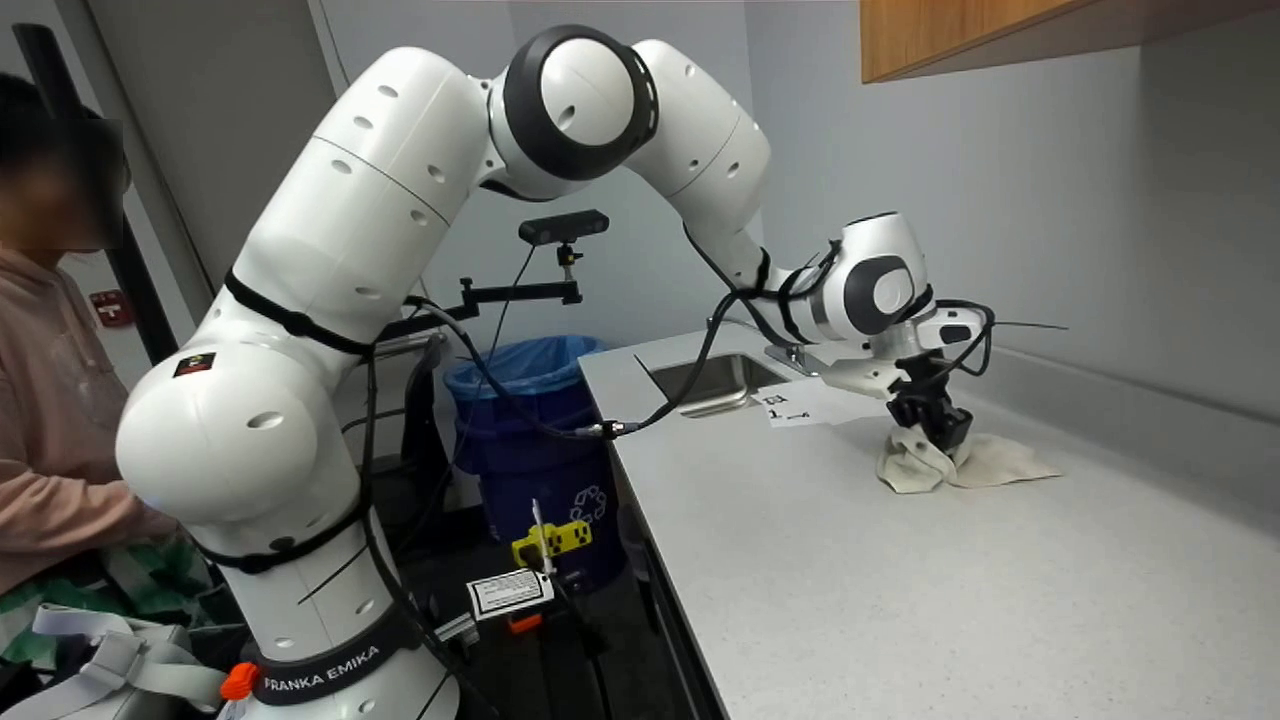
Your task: Use the cloth to wipe the counter
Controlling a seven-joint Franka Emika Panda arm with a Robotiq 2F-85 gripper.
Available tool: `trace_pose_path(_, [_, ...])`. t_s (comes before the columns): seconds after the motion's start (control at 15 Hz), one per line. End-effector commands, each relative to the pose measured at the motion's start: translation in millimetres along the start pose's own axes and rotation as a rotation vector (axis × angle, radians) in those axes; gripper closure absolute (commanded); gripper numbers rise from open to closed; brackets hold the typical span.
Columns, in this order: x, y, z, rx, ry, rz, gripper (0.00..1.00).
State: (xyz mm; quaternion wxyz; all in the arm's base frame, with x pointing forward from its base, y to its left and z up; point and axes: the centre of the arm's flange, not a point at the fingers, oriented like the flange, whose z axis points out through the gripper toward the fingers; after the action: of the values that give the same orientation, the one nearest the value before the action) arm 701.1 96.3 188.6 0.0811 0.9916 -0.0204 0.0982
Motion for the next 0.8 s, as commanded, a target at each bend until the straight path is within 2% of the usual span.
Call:
trace_pose_path(0.0, [-43,8,10,0.051,-0.109,-0.036,0.96])
trace_pose_path(0.4, [-121,22,2,0.076,-0.228,-0.153,0.96])
trace_pose_path(0.73, [-175,44,-5,0.061,-0.307,-0.214,0.96])
